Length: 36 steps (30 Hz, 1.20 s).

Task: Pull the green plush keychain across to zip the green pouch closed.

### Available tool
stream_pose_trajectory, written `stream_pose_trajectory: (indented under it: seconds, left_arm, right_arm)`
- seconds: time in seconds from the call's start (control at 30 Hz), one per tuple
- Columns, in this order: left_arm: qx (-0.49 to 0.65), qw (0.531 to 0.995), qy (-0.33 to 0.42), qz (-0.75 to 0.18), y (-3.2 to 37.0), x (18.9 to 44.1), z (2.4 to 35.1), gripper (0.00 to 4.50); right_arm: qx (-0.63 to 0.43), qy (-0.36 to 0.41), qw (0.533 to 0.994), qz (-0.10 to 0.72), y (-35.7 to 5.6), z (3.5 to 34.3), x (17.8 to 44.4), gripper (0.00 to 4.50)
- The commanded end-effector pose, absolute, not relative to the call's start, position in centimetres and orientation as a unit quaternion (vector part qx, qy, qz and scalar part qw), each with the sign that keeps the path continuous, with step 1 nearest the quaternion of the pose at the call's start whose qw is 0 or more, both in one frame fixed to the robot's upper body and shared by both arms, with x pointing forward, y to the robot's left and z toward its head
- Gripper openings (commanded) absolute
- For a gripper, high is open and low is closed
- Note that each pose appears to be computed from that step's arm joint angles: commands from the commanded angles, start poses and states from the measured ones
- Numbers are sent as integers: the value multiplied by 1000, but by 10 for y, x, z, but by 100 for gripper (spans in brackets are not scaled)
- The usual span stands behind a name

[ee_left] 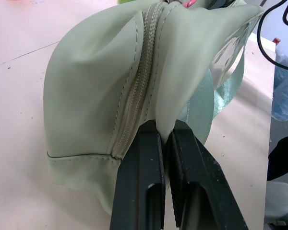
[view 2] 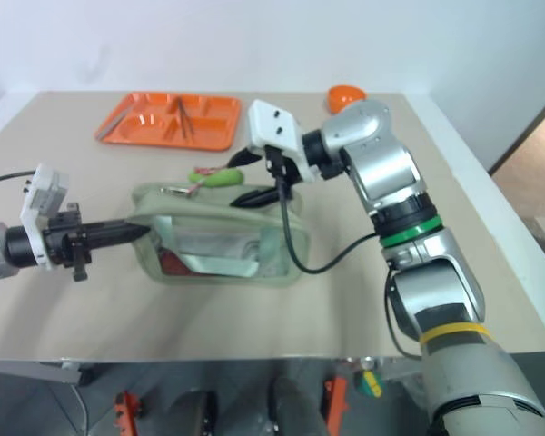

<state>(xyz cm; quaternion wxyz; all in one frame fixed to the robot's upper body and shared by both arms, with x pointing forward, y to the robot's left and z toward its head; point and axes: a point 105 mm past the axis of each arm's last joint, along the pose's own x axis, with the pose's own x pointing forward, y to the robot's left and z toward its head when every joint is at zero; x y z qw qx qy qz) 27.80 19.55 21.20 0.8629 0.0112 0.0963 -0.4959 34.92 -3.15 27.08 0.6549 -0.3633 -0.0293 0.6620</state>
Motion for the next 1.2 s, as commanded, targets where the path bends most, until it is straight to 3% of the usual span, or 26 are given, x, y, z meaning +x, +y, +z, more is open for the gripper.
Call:
stream_pose_trajectory:
  seconds: [0.03,0.43,0.53,0.77,1.2]
  left_arm:
    - [23,862,76,-500,194,277,221,0]
    - [20,864,77,-496,195,278,217,0]
    - [21,865,76,-495,195,279,218,0]
    - [20,866,73,-494,196,279,220,0]
    - [20,866,74,-494,197,279,220,0]
  right_arm:
    - [-371,-60,653,658,-27,292,346,345]
    - [-352,-71,653,666,-25,304,342,345]
    - [-350,-67,650,671,-24,301,342,260]
    - [-347,-64,648,674,-24,300,341,17]
    - [-360,-64,663,653,-36,307,347,5]
